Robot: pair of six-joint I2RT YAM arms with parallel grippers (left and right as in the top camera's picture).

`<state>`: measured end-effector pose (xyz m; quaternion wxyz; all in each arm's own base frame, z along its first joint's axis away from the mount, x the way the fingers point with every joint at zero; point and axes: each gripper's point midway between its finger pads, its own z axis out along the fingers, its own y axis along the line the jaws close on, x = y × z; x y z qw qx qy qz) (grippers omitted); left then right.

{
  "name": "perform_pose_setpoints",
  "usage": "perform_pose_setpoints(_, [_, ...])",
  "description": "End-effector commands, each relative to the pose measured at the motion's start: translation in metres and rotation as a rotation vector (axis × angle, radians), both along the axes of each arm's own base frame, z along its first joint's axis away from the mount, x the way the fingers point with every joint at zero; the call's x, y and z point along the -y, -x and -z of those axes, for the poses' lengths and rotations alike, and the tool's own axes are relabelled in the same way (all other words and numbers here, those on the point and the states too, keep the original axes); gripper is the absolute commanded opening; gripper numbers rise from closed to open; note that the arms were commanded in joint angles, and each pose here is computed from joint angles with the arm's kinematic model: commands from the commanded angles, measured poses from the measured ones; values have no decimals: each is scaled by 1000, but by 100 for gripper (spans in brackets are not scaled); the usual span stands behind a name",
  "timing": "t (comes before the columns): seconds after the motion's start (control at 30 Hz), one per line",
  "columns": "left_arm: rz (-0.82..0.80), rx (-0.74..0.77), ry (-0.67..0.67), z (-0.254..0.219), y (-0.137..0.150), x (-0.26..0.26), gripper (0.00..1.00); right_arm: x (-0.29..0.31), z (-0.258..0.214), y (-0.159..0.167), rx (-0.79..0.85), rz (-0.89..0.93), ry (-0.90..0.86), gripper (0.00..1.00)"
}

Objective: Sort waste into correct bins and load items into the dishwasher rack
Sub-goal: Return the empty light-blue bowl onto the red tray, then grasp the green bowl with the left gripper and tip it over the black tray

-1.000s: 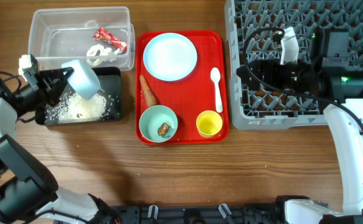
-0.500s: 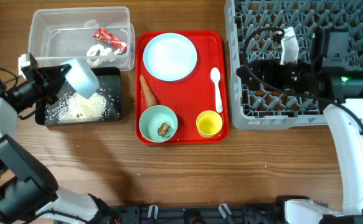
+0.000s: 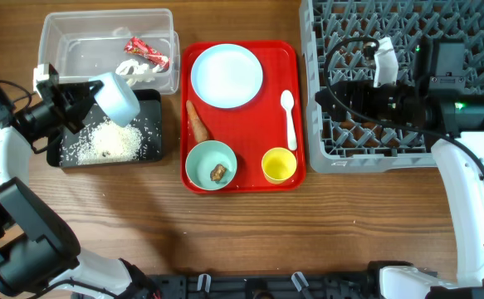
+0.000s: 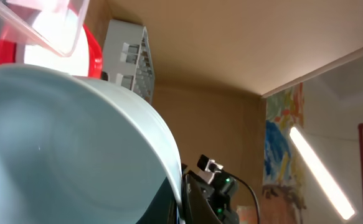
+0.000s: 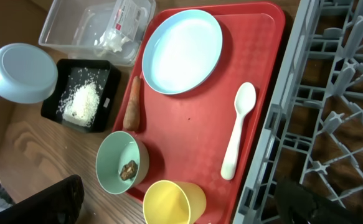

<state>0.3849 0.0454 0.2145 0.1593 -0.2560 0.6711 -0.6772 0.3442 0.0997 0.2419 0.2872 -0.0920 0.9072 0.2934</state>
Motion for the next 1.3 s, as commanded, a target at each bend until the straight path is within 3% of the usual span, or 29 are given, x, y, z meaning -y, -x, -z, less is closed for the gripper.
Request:
perform_pose_setpoints(0.0, [95, 58, 3, -27, 6, 33, 4, -1, 0, -3, 0, 2, 4, 100])
perform_pose_setpoints(0.1, [85, 93, -202, -29, -6, 69, 4, -1, 0, -2, -2, 2, 4, 100])
perform_pose_setpoints(0.27, [83, 361, -813, -23, -20, 173, 4, 0, 0, -2, -2, 2, 4, 99])
perform_pose_setpoints(0.33, [154, 465, -1063, 2, -15, 220, 4, 0, 0, -3, -2, 4, 6, 100])
perform_pose_setpoints(0.4, [331, 651, -1340, 39, 2, 273, 4, 0, 0, -2, -5, 4, 7, 100])
perform_pose_setpoints(0.47, [459, 718, -1485, 74, 16, 303, 4, 0, 1, -1, -9, 4, 6, 100])
perform_pose_setpoints(0.6, [599, 642, -1538, 135, 32, 322, 4, 0, 1, -1, -9, 4, 7, 100])
perform_pose_setpoints(0.77, [644, 567, -1493, 154, 43, 327, 6, 3, 3, -2, -11, 17, 24, 100])
perform_pose_setpoints(0.8, [663, 560, -1479, 156, 47, 328, 23, 3, 3, -3, -10, 17, 24, 100])
perform_pose_setpoints(0.83, [662, 545, -1473, 156, 49, 327, 32, 3, 3, -3, -9, 17, 24, 100])
perform_pose_setpoints(0.9, [614, 500, -1451, 150, 47, 326, 41, 3, 3, -2, -10, 17, 24, 100])
perform_pose_setpoints(0.97, [490, 404, -1387, 120, 44, 314, 61, 3, 3, -3, -9, 17, 24, 100])
perform_pose_setpoints(1.0, [447, 357, -1362, 107, 46, 306, 63, 3, 3, -3, -10, 17, 24, 100])
perform_pose_setpoints(1.03, [402, 282, -1337, 94, 53, 294, 63, 3, 3, -3, -9, 17, 24, 100])
perform_pose_setpoints(1.1, [397, 176, -1331, 90, 70, 280, 54, 3, 3, -3, -9, 17, 24, 100])
perform_pose_setpoints(1.17, [413, -9, -1341, 110, 92, 265, 48, 3, 3, -3, -10, 17, 24, 100])
perform_pose_setpoints(1.27, [445, -150, -1367, 146, 112, 252, 48, 3, 3, -3, -10, 17, 24, 100])
